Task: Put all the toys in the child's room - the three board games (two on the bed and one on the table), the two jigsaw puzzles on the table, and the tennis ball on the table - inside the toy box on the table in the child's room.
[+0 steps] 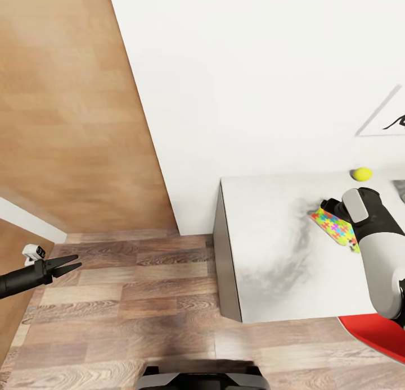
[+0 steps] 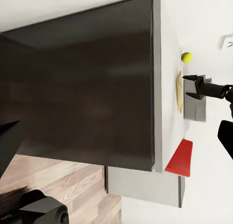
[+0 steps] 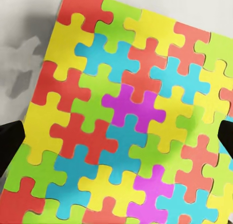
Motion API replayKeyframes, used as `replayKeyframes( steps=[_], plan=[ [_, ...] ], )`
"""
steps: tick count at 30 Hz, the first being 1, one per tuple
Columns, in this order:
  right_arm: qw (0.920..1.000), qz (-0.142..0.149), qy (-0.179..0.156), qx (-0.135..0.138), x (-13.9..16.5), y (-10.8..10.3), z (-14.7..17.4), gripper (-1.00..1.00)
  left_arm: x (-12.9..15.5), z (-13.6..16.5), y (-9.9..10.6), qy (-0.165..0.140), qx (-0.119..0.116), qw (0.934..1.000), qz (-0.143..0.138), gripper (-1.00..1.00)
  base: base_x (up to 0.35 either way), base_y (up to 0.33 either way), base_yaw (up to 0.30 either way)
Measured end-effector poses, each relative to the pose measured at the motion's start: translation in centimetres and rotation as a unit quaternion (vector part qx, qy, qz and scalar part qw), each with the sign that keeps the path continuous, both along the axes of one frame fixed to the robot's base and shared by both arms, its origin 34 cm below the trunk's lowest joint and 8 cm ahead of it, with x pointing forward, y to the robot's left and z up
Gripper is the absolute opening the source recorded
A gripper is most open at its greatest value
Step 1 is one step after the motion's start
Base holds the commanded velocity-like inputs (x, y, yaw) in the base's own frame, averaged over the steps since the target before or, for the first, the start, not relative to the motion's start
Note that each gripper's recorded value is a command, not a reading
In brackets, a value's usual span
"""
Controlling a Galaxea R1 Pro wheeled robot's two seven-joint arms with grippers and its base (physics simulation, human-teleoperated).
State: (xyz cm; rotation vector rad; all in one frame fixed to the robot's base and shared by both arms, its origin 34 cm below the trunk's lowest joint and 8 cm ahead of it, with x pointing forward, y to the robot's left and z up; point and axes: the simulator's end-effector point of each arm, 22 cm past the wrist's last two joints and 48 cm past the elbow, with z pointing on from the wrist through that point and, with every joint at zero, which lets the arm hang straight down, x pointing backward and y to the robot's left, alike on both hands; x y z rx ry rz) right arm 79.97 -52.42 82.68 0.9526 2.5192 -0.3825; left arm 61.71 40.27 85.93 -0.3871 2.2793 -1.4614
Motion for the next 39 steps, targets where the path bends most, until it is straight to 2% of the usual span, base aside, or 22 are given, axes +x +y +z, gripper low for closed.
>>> replayKeyframes(
  steps=[39],
  plan=[
    [0.9997, 0.000, -0.025, -0.003, 1.0, -0.1, 3.2, 1.00, 0.5, 1.9, 0.0, -0.019, 0.000, 0.9998, 0.000, 1.00, 0.026, -0.010, 0.000]
  ],
)
